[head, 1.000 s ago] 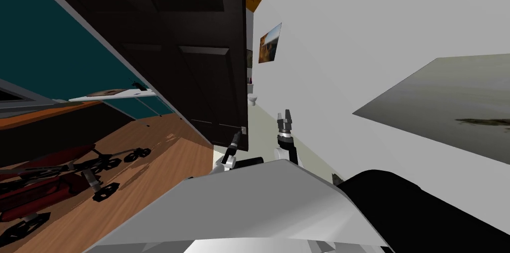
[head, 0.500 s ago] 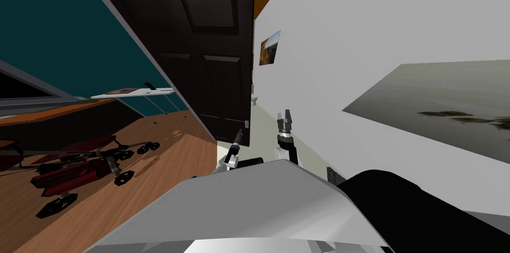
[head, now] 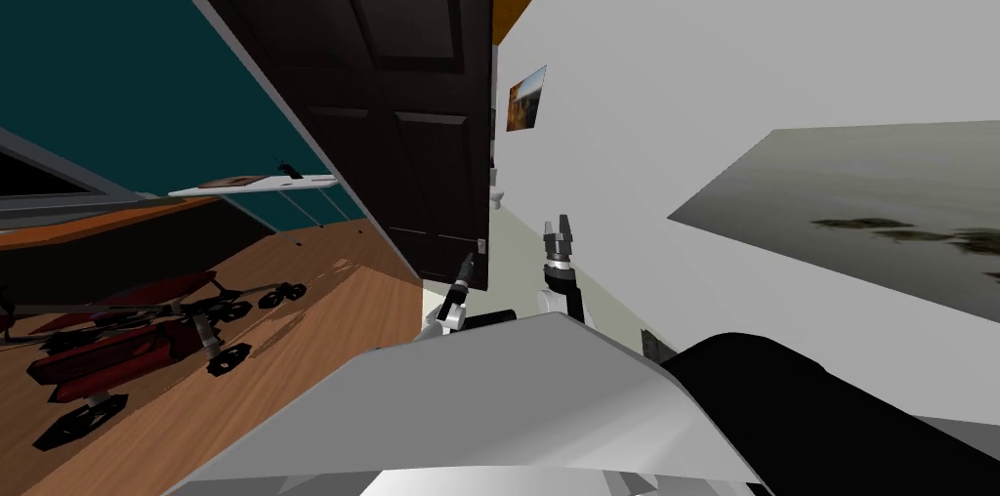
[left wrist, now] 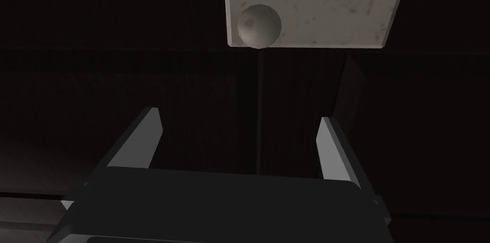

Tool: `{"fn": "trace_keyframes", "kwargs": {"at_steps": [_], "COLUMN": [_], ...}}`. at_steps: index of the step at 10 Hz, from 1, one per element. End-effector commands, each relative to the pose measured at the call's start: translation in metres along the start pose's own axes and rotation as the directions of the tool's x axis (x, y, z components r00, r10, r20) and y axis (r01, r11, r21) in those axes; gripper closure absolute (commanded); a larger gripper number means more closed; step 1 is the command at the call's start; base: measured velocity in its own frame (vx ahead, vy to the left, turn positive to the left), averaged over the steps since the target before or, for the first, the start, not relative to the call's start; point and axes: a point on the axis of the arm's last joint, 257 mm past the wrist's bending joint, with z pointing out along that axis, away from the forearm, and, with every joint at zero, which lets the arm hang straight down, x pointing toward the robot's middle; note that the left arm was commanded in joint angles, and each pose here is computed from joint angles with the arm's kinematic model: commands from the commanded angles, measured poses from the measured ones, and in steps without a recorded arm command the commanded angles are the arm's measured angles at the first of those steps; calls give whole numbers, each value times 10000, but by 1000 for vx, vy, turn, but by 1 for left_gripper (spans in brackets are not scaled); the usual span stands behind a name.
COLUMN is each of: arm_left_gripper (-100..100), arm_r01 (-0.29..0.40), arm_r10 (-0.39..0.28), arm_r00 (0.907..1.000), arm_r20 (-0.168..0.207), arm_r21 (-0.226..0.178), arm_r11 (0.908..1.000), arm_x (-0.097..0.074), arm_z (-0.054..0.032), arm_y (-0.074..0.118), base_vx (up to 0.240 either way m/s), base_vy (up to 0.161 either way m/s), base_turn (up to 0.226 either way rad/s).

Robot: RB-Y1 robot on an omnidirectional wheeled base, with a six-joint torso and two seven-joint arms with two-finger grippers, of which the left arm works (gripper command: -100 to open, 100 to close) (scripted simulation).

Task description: Push the door open

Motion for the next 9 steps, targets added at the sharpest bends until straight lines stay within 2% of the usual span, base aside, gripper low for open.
{"fn": "trace_keyframes", "kwargs": {"at_steps": [1,3,5,6,7,9], "arm_left_gripper": [-100,-100,-100,-100,100,100], "arm_r01": [-83,-5,306,202,202,202], "arm_r10": [83,5,-307,-204,-204,-204], "arm_r00": [10000,9999,9995,9997,9997,9997], "arm_r20": [56,102,94,96,96,96], "arm_r21": [11,64,166,129,129,129], "arm_r11": [10000,10000,9994,9997,9997,9997], "arm_x": [-73,-55,98,43,43,43], "arm_z": [-15,-18,2,0,0,0], "arm_y": [14,2,-44,-27,-27,-27], "base_vx": [213,243,235,84,-18,-26], "base_vy": [-82,-73,-56,-10,-2,5], "base_turn": [-24,-29,-34,7,-3,-4]}}
